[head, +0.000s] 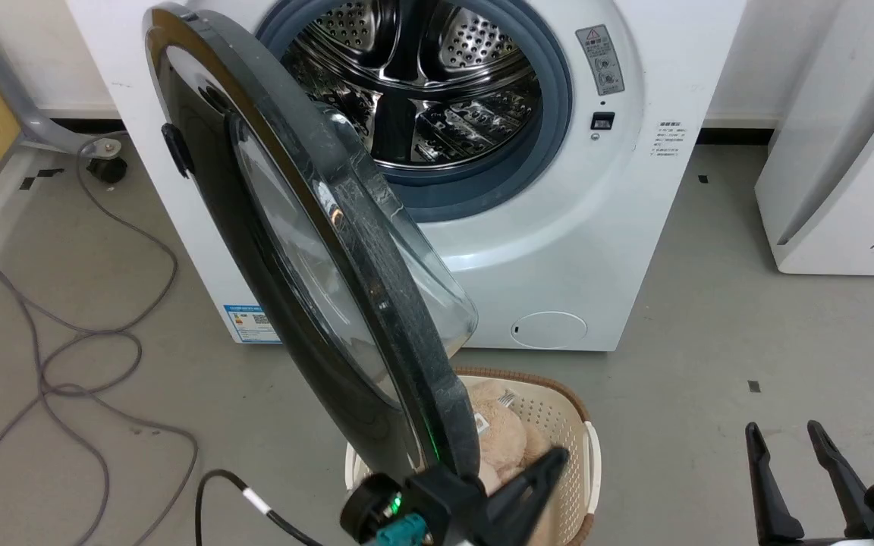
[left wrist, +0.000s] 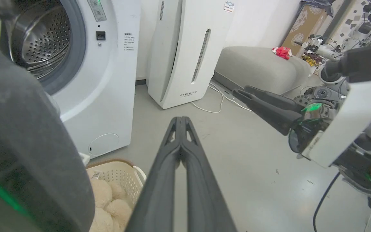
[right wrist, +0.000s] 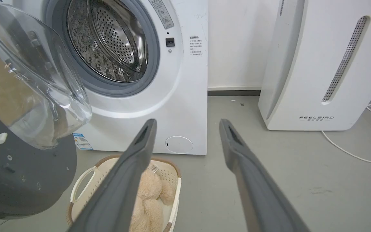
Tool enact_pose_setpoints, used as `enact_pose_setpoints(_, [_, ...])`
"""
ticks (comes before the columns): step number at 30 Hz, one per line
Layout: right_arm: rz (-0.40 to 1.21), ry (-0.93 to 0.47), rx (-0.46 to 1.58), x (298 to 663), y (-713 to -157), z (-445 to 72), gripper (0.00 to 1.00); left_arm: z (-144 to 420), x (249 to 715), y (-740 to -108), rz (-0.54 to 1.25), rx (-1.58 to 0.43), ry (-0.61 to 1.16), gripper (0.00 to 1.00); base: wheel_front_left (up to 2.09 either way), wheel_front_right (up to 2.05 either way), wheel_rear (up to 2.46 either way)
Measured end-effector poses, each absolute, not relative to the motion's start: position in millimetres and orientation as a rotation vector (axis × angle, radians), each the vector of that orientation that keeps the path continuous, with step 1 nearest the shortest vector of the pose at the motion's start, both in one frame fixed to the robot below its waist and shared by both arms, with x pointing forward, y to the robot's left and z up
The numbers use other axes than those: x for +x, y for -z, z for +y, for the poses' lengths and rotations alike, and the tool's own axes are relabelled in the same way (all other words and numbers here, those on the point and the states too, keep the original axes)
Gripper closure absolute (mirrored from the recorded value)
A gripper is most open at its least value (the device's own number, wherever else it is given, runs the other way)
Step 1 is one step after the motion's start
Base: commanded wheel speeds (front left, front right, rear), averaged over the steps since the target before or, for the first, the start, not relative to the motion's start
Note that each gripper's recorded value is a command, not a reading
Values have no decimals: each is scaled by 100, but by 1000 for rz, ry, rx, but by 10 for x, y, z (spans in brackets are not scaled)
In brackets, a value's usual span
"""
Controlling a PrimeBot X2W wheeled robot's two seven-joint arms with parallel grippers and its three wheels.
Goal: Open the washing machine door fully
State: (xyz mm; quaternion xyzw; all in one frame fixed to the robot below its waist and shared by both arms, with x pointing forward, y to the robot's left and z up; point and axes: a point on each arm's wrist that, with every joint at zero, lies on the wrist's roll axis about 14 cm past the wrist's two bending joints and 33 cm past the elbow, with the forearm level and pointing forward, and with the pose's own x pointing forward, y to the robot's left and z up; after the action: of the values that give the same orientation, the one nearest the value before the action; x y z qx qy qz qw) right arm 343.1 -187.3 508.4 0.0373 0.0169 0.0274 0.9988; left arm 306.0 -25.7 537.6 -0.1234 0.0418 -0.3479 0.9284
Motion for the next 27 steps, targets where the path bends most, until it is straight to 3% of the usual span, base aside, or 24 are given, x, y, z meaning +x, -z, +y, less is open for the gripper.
enact_pose_setpoints(13, [41,-40,86,3417,-5028,-1912,0,-54,3470,-5399,36,-238,543,100,0,0,0])
enact_pose_setpoints(27, [10,-71,83,3467,-5126,-1829,0,215,3354,-5299,74,-256,418,100,0,0,0])
